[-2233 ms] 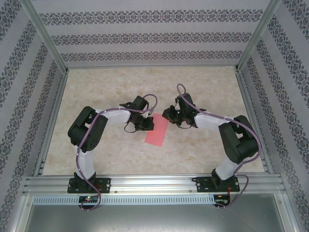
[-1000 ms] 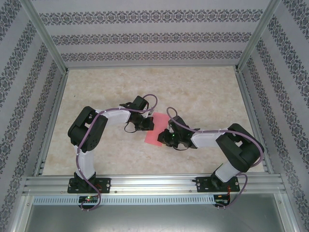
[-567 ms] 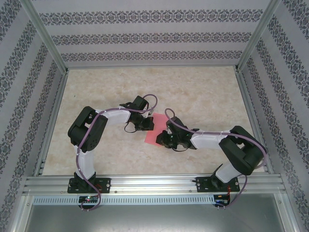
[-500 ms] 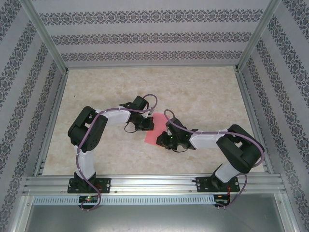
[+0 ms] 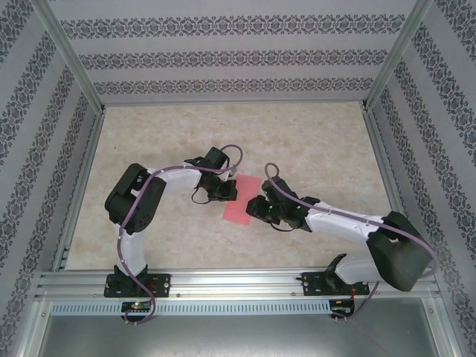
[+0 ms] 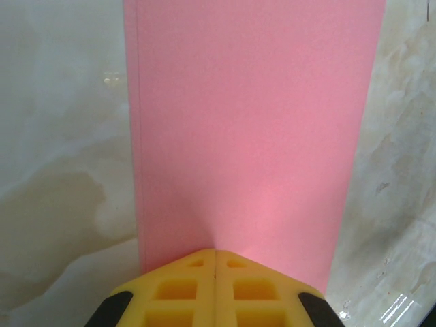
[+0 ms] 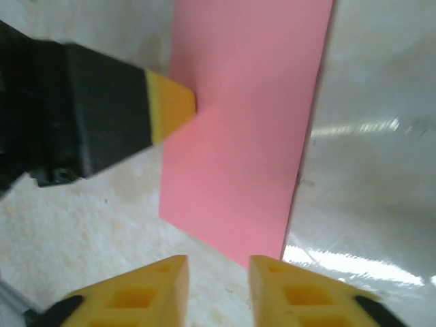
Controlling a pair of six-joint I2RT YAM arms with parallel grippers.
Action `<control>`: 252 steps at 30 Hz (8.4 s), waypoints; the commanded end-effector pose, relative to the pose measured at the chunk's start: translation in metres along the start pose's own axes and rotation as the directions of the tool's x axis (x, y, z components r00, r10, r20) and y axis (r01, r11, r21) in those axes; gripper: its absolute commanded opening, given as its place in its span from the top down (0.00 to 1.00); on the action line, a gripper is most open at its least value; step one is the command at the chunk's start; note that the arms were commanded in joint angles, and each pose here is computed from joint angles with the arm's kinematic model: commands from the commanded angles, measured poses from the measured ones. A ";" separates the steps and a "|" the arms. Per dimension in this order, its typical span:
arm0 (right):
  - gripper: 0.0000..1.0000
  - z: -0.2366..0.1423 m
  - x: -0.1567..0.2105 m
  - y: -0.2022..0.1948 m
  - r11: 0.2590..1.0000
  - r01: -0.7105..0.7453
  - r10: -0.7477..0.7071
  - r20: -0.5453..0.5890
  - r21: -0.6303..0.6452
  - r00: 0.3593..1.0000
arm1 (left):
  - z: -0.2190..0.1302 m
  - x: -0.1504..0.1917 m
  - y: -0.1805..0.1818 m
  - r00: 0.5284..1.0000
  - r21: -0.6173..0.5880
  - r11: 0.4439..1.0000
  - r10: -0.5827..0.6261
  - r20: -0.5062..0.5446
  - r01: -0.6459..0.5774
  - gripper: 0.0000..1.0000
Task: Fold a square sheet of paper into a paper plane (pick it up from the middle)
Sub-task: Fold the square sheet of paper in half at the center of the table, then fold the triangle a second time at the center of the table.
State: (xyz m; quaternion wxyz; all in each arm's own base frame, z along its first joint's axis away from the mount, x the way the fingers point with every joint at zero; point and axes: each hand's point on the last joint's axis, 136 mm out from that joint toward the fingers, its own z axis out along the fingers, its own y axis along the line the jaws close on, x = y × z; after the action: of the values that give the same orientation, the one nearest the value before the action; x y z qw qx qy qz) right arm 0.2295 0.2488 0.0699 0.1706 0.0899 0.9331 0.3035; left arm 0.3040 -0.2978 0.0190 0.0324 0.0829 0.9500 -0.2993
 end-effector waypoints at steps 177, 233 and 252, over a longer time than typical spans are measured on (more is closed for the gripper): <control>0.56 0.043 -0.050 -0.017 0.989 -0.096 0.090 0.054 0.113 0.994 | -0.024 0.011 -0.021 0.992 0.153 0.980 -0.123 -0.040 0.127 0.64; 0.30 0.026 0.033 0.064 0.609 0.676 -0.734 -0.027 0.415 0.678 | -0.029 -0.029 -0.047 0.984 0.317 0.932 -0.155 -0.084 0.174 0.62; 0.49 0.039 0.027 0.057 0.578 0.639 -0.734 -0.019 0.508 0.679 | -0.029 -0.026 -0.046 0.982 0.311 0.933 -0.162 -0.093 0.183 0.62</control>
State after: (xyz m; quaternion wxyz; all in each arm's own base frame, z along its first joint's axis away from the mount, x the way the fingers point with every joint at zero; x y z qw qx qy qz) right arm 0.2184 0.3208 0.0608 0.3211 -0.2246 0.9197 -0.0254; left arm 0.3168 -0.3231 0.0571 -0.0411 0.0152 0.8984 -0.4371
